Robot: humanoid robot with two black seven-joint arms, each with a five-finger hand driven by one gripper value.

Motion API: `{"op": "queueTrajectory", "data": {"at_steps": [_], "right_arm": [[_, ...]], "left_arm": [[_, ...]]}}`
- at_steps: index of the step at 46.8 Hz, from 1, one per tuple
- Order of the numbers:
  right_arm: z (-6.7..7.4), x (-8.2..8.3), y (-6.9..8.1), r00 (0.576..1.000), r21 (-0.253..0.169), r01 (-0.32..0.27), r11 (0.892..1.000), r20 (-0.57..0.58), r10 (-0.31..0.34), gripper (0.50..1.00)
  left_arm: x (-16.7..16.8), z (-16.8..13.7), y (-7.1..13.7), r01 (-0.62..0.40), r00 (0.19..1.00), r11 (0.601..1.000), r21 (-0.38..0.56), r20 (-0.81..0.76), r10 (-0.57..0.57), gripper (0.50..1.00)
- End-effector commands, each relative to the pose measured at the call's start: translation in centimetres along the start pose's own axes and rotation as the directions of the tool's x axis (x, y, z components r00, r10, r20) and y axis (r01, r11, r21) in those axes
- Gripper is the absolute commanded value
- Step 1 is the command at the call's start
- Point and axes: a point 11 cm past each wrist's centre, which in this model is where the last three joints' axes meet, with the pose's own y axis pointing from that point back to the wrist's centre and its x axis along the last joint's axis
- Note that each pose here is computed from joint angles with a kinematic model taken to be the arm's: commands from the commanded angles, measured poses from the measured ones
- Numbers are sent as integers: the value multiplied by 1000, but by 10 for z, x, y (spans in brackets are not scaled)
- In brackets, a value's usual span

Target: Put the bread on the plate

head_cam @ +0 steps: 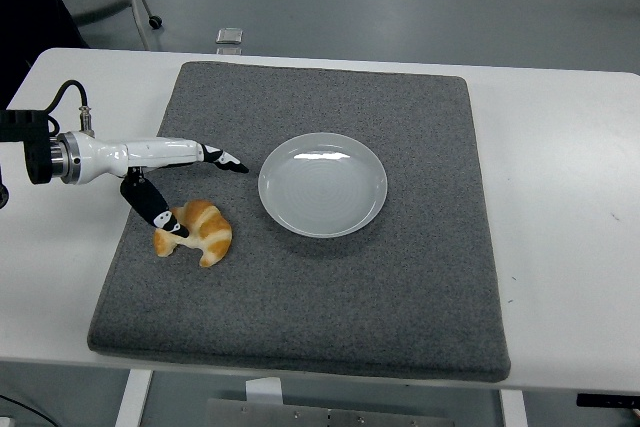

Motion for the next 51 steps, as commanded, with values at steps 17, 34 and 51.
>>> {"op": "queueTrajectory", "data": {"at_steps": [17, 34, 51], "right_arm": [[0, 0, 0, 1000, 0, 0, 1000, 1, 0, 932], [0, 0, 0, 1000, -2, 0, 1000, 0, 0, 930], [0, 0, 0, 1000, 0, 0, 1000, 1, 0, 932]], "left_arm": [[-14, -1, -5, 42, 998, 999, 10, 52, -43, 988], [-31, -7, -15, 58, 994, 998, 20, 87, -59, 984], [-40, -7, -28, 44, 994, 999, 6, 105, -44, 883]]}}
